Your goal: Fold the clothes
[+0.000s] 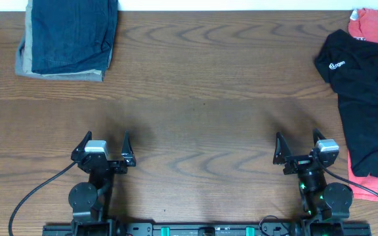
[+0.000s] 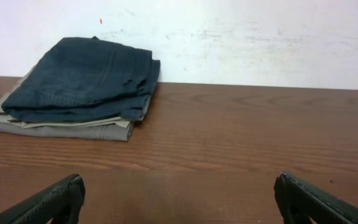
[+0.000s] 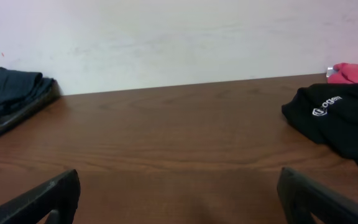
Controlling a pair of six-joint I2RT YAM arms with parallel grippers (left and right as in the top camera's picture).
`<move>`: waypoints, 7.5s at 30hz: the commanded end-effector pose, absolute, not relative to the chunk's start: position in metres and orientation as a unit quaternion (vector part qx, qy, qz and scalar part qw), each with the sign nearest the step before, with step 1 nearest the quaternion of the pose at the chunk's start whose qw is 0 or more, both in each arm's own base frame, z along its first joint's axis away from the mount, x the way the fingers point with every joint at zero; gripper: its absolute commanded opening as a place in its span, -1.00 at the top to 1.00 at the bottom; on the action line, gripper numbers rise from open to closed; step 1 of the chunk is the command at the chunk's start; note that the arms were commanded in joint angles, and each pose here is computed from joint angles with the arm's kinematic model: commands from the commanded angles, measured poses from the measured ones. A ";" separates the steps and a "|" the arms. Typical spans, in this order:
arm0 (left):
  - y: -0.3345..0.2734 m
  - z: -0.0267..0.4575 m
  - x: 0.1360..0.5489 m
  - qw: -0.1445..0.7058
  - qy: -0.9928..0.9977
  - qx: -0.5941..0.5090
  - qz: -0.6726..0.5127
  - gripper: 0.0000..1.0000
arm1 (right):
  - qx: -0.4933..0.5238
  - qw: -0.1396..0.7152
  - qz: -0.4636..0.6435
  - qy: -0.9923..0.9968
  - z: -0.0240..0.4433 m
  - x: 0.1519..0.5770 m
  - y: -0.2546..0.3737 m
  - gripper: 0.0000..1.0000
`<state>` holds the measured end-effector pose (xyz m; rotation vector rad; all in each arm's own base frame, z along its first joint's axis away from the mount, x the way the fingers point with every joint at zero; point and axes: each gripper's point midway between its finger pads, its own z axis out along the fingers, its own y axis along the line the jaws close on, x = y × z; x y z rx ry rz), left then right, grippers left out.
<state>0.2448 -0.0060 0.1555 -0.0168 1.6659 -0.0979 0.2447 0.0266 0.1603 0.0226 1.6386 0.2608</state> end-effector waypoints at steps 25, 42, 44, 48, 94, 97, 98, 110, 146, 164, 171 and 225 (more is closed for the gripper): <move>-0.008 0.141 0.244 0.656 0.754 0.000 -0.044 -0.96 | 0.037 0.486 0.533 0.692 0.186 0.197 0.120 -0.99; -0.008 0.141 0.244 0.656 0.754 0.000 -0.044 -0.96 | -0.059 0.745 0.304 0.591 0.338 0.212 0.076 -0.98; -0.008 0.141 0.244 0.656 0.754 0.000 -0.044 -0.96 | -0.056 0.738 0.240 0.628 0.343 0.230 0.065 -0.99; -0.008 0.141 0.244 0.656 0.754 0.000 -0.044 -0.96 | -0.018 0.699 0.101 0.708 0.350 0.278 0.028 -0.99; -0.008 0.141 0.244 0.656 0.754 0.000 -0.044 -0.96 | 0.182 0.231 -0.153 0.943 0.008 0.440 -0.261 -0.41; -0.008 0.141 0.244 0.656 0.754 0.000 -0.044 -0.96 | 0.185 0.226 -0.151 0.944 0.003 0.439 -0.262 -0.01; -0.008 0.141 0.244 0.656 0.754 0.000 -0.044 -0.96 | 0.185 0.226 -0.151 0.944 0.003 0.439 -0.262 0.09; -0.008 0.141 0.244 0.656 0.754 0.000 -0.044 -0.96 | 0.298 0.291 -0.122 0.901 0.078 0.441 -0.258 0.98; -0.008 0.141 0.244 0.656 0.754 0.000 -0.044 -0.96 | -0.245 0.217 0.240 0.914 0.173 0.324 0.301 0.37; -0.008 0.141 0.244 0.656 0.754 0.000 -0.044 -0.96 | 0.059 0.164 0.126 0.976 0.170 0.351 0.089 -0.99; -0.008 0.141 0.244 0.656 0.754 0.000 -0.044 -0.96 | 0.045 0.151 0.146 0.977 0.117 0.359 0.104 -0.91; -0.008 0.141 0.244 0.656 0.754 0.000 -0.044 -0.96 | 0.223 0.189 0.009 0.956 0.209 0.231 0.017 0.97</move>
